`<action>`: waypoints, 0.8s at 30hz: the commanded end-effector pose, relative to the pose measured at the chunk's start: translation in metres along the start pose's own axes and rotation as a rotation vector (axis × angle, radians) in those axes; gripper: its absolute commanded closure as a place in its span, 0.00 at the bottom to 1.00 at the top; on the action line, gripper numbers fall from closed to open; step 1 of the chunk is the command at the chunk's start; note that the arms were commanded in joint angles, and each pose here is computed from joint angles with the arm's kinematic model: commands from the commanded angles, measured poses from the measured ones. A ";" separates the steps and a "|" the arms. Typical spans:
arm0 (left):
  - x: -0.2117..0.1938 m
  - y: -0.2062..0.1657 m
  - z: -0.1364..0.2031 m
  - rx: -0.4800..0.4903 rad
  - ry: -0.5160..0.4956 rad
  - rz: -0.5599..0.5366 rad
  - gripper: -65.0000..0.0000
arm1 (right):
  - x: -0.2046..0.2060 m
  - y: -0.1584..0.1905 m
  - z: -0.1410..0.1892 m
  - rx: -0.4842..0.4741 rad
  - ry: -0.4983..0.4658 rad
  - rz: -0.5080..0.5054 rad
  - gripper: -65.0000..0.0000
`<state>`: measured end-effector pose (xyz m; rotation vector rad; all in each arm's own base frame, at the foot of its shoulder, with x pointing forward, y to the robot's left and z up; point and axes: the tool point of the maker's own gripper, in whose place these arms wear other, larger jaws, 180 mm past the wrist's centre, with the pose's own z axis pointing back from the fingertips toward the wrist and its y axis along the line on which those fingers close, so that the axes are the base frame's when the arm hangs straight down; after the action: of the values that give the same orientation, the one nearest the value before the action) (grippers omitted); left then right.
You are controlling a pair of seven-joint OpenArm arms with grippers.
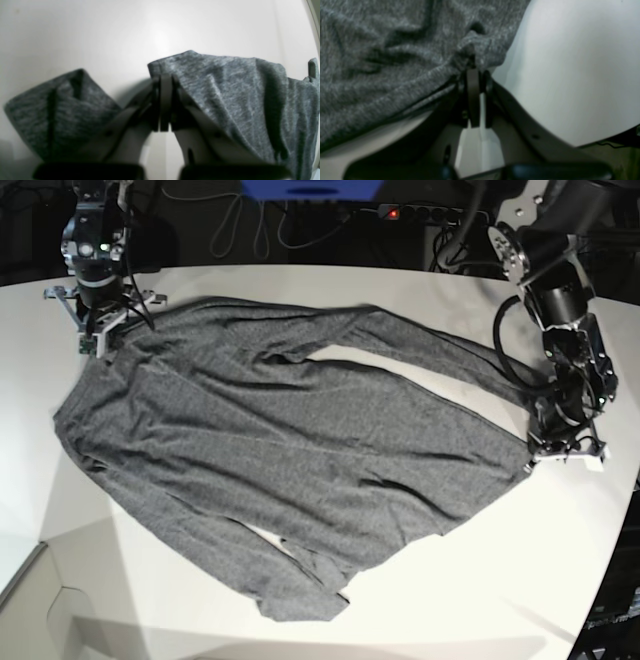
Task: Layout the t-shirt on the table in an organized manner, then fold the t-shirt properly
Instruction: 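Drag the shirt side with the left gripper away from the right gripper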
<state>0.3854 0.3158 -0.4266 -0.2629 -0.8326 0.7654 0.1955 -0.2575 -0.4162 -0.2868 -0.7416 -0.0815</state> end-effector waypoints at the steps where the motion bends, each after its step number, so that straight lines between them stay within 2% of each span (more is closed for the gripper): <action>1: 0.017 -0.001 0.003 0.000 -0.031 -0.014 1.00 | 0.011 -0.010 0.001 -0.017 -0.040 0.018 1.00; 5: 0.025 0.015 0.010 0.024 -0.040 -0.018 1.00 | 0.010 -0.013 0.001 -0.021 -0.038 0.027 1.00; 9: 0.036 0.032 0.017 0.045 -0.071 0.030 1.00 | 0.010 -0.013 0.001 -0.022 -0.038 0.028 1.00; 15: 0.040 0.054 0.027 0.069 -0.033 0.096 1.00 | 0.010 -0.013 0.002 -0.022 -0.036 0.029 1.00; 20: 0.044 0.062 0.043 0.075 -0.031 0.115 1.00 | 0.010 -0.013 0.002 -0.022 -0.036 0.029 1.00; 24: 0.044 0.048 0.058 0.030 -0.054 0.095 1.00 | 0.011 -0.018 0.001 -0.027 -0.040 0.044 1.00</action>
<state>0.3230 0.3686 -0.4067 -0.2513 -0.7999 0.8930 0.1943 -0.2688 -0.4131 -0.3109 -0.7381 -0.0550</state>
